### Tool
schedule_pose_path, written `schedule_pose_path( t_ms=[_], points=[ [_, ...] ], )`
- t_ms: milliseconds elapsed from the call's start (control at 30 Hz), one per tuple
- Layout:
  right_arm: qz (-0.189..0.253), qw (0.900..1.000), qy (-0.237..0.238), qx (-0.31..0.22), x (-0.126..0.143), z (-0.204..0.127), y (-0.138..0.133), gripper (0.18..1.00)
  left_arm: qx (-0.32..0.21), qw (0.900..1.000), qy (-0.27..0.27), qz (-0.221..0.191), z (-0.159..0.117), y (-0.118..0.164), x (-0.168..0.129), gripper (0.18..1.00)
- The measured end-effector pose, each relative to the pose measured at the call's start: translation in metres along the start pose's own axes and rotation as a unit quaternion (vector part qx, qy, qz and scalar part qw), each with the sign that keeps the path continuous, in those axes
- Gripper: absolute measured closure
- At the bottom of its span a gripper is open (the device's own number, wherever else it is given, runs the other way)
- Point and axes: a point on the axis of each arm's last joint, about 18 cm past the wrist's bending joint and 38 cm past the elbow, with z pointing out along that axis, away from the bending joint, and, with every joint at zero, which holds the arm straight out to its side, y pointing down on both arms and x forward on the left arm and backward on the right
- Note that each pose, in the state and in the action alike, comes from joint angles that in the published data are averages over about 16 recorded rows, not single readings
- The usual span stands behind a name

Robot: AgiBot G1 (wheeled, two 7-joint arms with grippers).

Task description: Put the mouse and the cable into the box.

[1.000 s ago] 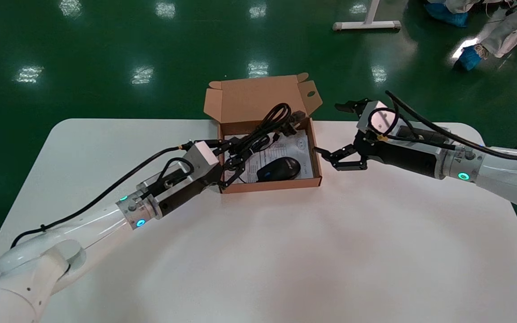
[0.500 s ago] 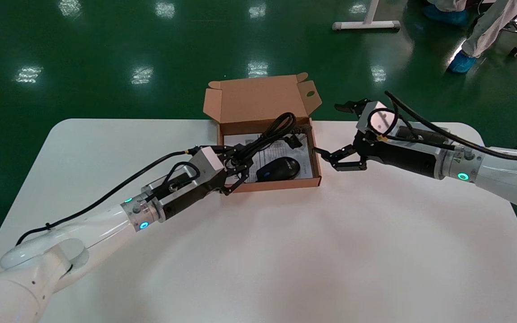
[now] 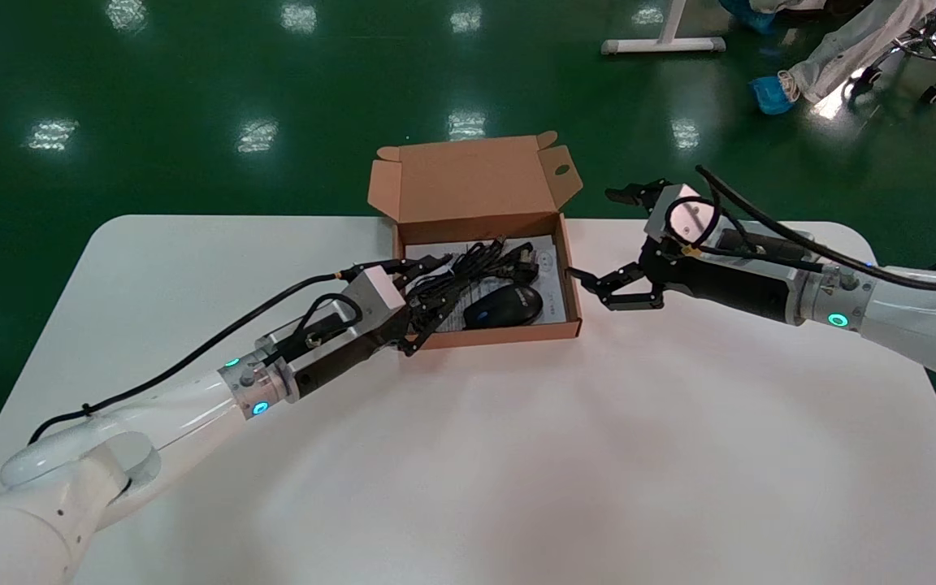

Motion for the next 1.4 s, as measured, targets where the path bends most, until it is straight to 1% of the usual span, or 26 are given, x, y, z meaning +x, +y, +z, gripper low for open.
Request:
schedule_pose_path(
  t_ms=[233, 367, 433, 567, 667, 767, 967, 1200, 1400],
  points=[
    [0.032, 0.998, 0.04, 0.025, 0.014, 0.003, -0.01, 0.178, 0.026, 0.9994, -0.024, -0.002, -0.003, -0.013, -0.019, 0.761],
    [0.071, 0.993, 0.07, 0.057, 0.02, 0.009, -0.019, 0.178, 0.047, 0.998, -0.043, -0.005, -0.006, -0.022, -0.032, 0.68],
    [0.093, 0.989, 0.087, 0.07, 0.024, 0.012, -0.023, 0.178, 0.059, 0.9968, -0.054, -0.008, -0.009, -0.028, -0.04, 0.645],
    [0.144, 0.977, 0.113, 0.106, 0.026, 0.017, -0.029, 0.178, 0.083, 0.9937, -0.073, -0.015, -0.017, -0.038, -0.055, 0.544],
    [0.172, 0.969, 0.122, 0.129, 0.025, 0.019, -0.032, 0.178, 0.097, 0.9919, -0.08, -0.021, -0.024, -0.043, -0.063, 0.491],
    [0.196, 0.961, 0.127, 0.148, 0.024, 0.016, -0.033, 0.178, 0.107, 0.9906, -0.081, -0.026, -0.033, -0.048, -0.071, 0.417],
    [0.214, 0.952, 0.125, 0.178, 0.027, 0.0, -0.036, 0.178, 0.129, 0.9882, -0.074, -0.037, -0.054, -0.061, -0.086, 0.316],
    [0.204, 0.952, 0.11, 0.2, 0.032, -0.029, -0.044, 0.178, 0.151, 0.9861, -0.05, -0.049, -0.08, -0.078, -0.098, 0.235],
    [0.196, 0.953, 0.088, 0.216, 0.031, -0.052, -0.054, 0.178, 0.165, 0.9843, -0.022, -0.06, -0.101, -0.095, -0.102, 0.199]
  ],
)
